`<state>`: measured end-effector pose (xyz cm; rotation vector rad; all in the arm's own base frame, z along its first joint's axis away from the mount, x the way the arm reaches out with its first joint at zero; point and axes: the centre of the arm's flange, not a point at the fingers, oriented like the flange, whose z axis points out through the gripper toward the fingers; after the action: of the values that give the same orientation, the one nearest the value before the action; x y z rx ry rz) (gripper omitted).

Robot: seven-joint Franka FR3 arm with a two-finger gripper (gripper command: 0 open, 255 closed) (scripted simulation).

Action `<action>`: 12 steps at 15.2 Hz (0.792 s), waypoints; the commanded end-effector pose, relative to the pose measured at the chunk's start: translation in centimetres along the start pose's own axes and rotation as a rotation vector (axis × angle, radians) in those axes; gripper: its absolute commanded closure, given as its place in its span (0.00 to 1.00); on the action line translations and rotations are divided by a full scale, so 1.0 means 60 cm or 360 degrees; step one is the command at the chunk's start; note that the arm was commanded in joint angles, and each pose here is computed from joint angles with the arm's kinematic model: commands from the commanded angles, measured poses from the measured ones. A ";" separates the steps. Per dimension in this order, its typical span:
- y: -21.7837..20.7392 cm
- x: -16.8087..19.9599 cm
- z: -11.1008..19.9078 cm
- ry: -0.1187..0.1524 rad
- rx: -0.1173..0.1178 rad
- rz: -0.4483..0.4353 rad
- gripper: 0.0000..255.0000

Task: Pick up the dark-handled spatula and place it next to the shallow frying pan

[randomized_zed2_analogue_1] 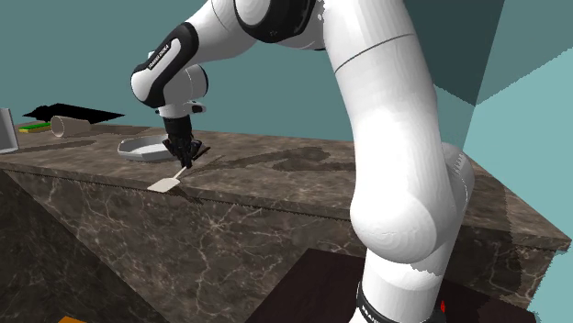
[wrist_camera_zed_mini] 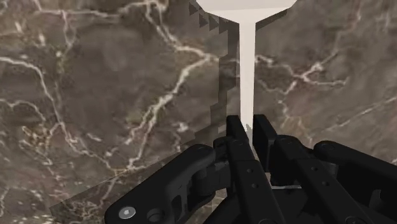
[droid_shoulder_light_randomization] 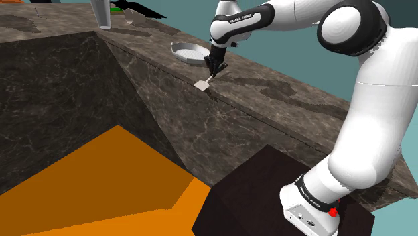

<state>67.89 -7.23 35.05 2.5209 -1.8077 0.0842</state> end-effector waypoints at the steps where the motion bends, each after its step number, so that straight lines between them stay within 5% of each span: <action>1: 0.000 0.000 0.000 0.0000 0.0000 0.0000 1.00; 2: 0.000 0.000 0.000 0.0000 0.0000 0.0000 0.00; 7: 0.000 0.000 0.000 0.0000 0.0000 0.0000 0.00; 12: 0.000 0.000 -0.083 0.0000 0.0000 0.0000 0.00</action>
<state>67.69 -6.95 39.51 2.5218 -1.8077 0.0857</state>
